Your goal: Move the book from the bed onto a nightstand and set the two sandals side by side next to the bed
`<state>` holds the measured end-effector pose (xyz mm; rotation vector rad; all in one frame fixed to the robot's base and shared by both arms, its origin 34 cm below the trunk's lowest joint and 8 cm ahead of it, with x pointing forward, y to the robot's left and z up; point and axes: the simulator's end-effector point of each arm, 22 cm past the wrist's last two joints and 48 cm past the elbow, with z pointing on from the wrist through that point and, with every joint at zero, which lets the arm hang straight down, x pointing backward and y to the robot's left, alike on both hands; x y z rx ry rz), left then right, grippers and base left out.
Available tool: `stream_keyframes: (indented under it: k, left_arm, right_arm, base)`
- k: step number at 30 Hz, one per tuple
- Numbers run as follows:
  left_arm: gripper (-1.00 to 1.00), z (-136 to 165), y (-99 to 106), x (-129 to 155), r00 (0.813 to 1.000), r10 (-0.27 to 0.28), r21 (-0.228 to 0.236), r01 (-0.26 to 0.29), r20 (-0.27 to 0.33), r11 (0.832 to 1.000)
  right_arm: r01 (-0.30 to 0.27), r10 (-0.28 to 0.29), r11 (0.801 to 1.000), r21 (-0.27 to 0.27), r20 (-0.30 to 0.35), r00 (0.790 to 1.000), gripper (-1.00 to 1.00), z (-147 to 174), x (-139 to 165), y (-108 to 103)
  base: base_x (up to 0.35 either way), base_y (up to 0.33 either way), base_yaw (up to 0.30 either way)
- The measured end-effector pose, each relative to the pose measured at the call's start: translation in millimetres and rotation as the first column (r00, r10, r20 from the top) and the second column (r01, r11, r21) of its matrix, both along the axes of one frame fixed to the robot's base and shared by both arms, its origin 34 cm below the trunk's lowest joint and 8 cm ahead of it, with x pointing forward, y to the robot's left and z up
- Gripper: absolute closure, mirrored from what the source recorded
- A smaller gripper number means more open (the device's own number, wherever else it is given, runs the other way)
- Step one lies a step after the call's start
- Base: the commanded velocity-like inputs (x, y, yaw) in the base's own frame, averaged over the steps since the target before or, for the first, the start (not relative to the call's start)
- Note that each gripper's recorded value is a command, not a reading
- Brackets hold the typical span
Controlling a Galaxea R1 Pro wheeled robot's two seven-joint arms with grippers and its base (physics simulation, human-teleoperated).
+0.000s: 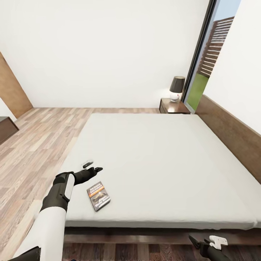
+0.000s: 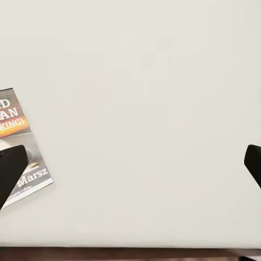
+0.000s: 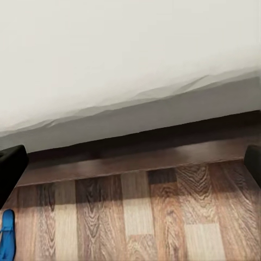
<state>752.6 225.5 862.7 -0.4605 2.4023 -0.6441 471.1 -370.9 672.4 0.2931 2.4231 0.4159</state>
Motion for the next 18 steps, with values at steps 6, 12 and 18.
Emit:
stream_keyframes:
  k: [6,12,18]
  left_arm:
    - [-1.00,-6.0,-0.1,-1.2,1.000,0.000,0.000,0.000,-0.009,1.000]
    - [-1.00,-11.9,-0.1,-2.5,1.000,0.000,0.000,0.000,-0.019,1.000]
    - [-1.00,-17.9,-0.1,-3.8,1.000,0.000,0.000,0.000,-0.028,1.000]
  right_arm:
    - [0.000,0.000,1.000,0.000,-0.010,1.000,-1.00,-3.4,-3.1,-0.1]
    - [0.001,-0.001,1.000,-0.001,-0.020,1.000,-1.00,-6.7,-6.1,-0.2]
    - [0.001,-0.001,1.000,-0.001,-0.028,1.000,-1.00,-9.9,-9.1,-0.3]
  base:
    - [0.000,0.000,0.000]
    - [0.000,0.000,0.000]
    - [0.000,0.000,0.000]
